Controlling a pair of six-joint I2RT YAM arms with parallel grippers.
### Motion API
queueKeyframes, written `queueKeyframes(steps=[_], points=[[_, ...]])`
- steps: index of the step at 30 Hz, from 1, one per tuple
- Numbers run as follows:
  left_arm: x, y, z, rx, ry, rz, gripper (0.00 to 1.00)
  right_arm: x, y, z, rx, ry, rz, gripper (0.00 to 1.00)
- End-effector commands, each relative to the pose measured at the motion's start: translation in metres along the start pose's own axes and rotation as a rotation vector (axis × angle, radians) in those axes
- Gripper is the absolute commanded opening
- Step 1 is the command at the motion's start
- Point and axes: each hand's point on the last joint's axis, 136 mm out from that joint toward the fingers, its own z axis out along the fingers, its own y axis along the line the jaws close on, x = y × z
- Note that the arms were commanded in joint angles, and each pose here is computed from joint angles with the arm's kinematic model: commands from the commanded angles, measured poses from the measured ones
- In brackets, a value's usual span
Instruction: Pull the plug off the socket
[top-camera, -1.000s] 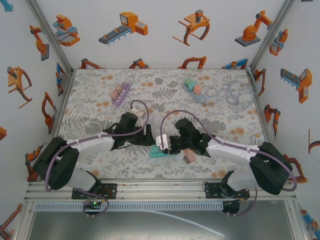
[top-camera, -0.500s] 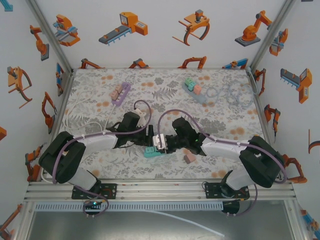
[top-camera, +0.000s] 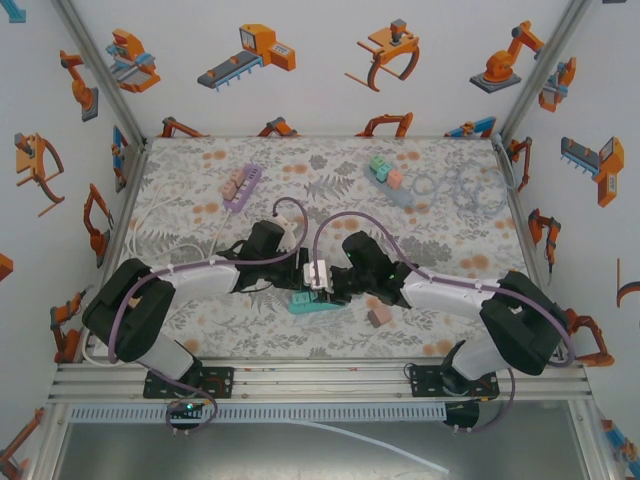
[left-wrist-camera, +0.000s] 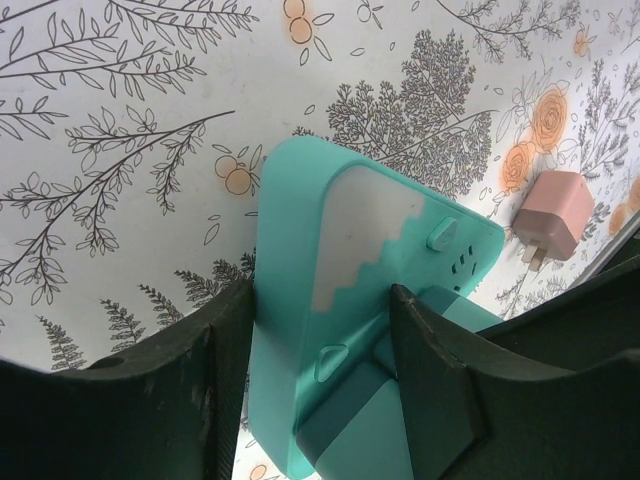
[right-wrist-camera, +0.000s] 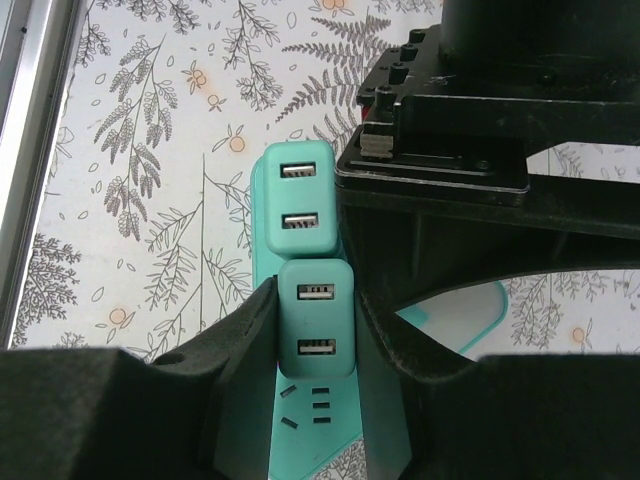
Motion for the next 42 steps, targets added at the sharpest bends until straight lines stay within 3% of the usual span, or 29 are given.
queueKeyframes(steps=[1,8,13,18,25,30,35,39,42], points=[[0.060,0.077,0.001,-0.334,0.175,-0.012,0.49,-0.043,-0.016,-0.010,0.035,-0.099,-0.046,0.00],[0.055,0.085,-0.005,-0.405,0.173,0.017,0.48,-0.034,-0.006,-0.008,0.021,-0.050,-0.077,0.00],[0.048,0.086,-0.010,-0.422,0.156,0.040,0.48,-0.067,-0.017,-0.018,0.057,-0.157,0.028,0.00],[0.045,0.085,-0.012,-0.430,0.150,0.050,0.48,-0.044,-0.018,-0.009,0.054,-0.065,0.057,0.00],[0.043,0.082,-0.012,-0.415,0.147,0.056,0.48,-0.050,-0.015,-0.014,0.048,-0.091,0.081,0.00],[0.042,0.058,-0.004,-0.273,0.150,0.080,0.50,-0.046,-0.008,-0.012,0.012,-0.094,0.069,0.00],[0.035,0.024,0.001,-0.082,0.117,0.072,0.60,0.009,-0.023,0.002,-0.017,-0.015,0.156,0.00],[0.037,0.027,0.007,-0.090,0.134,0.052,0.63,-0.024,-0.022,-0.001,-0.025,-0.158,0.107,0.00],[0.047,0.037,0.015,-0.125,0.182,0.034,0.60,-0.034,-0.029,-0.005,0.000,-0.153,0.105,0.00]])
